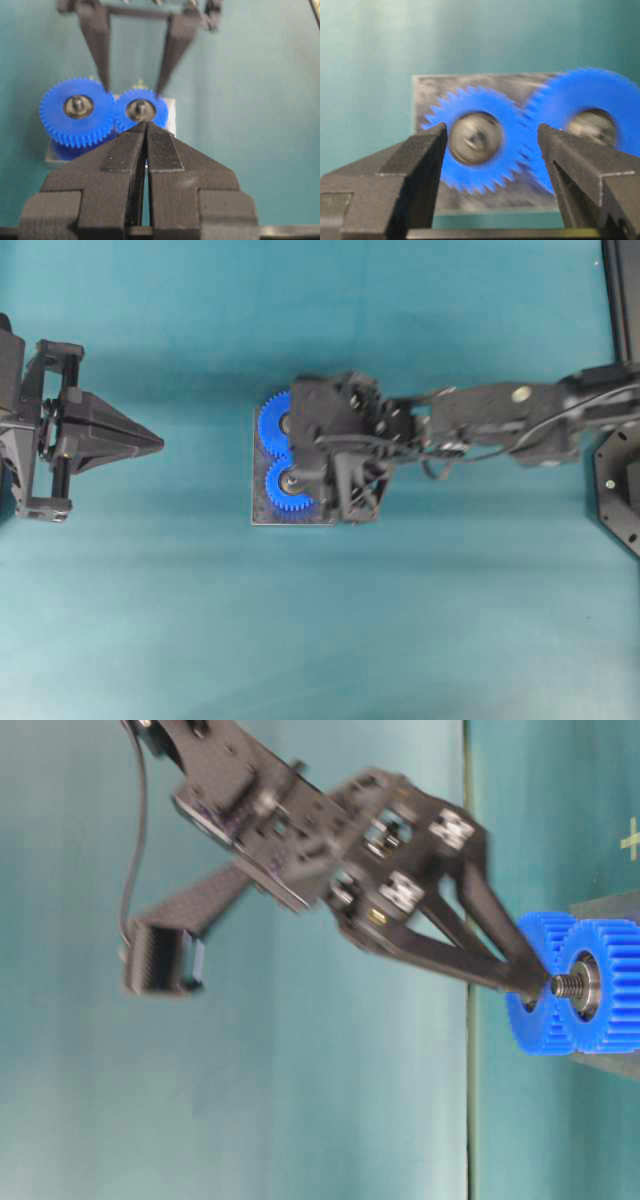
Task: Insert the washer onto the shaft.
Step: 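Open the right gripper and lift it away from the gears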
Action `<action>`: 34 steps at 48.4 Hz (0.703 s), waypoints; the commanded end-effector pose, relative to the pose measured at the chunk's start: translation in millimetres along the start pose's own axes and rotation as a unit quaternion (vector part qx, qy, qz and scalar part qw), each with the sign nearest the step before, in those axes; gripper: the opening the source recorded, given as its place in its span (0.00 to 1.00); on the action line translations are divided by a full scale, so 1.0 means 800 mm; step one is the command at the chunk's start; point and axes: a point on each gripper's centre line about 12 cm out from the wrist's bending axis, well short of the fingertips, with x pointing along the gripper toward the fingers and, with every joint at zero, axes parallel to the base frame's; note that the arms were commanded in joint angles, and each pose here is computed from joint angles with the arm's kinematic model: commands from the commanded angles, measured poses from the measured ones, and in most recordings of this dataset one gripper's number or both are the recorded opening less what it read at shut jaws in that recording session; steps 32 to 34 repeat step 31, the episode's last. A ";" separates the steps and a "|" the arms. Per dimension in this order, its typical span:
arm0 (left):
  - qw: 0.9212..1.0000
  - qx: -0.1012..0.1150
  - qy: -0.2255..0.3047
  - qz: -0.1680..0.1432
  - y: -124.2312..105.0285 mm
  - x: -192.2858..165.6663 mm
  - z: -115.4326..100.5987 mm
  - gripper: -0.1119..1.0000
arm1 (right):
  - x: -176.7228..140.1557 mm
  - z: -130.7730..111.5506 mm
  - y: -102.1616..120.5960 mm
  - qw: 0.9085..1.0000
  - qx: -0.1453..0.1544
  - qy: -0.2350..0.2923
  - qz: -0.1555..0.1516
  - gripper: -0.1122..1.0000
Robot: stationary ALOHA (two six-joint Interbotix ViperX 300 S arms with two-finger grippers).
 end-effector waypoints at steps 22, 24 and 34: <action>1.000 0.006 -0.007 -0.006 -0.004 -0.004 0.002 0.10 | -0.078 -0.017 -0.013 1.000 0.008 -0.027 -0.009 0.73; 1.000 0.007 -0.008 -0.006 -0.004 -0.005 0.003 0.10 | -0.080 -0.020 -0.013 1.000 0.008 -0.025 -0.009 0.72; 1.000 0.007 -0.010 -0.008 -0.005 -0.005 0.004 0.10 | -0.087 -0.024 -0.013 1.000 0.008 -0.028 -0.009 0.72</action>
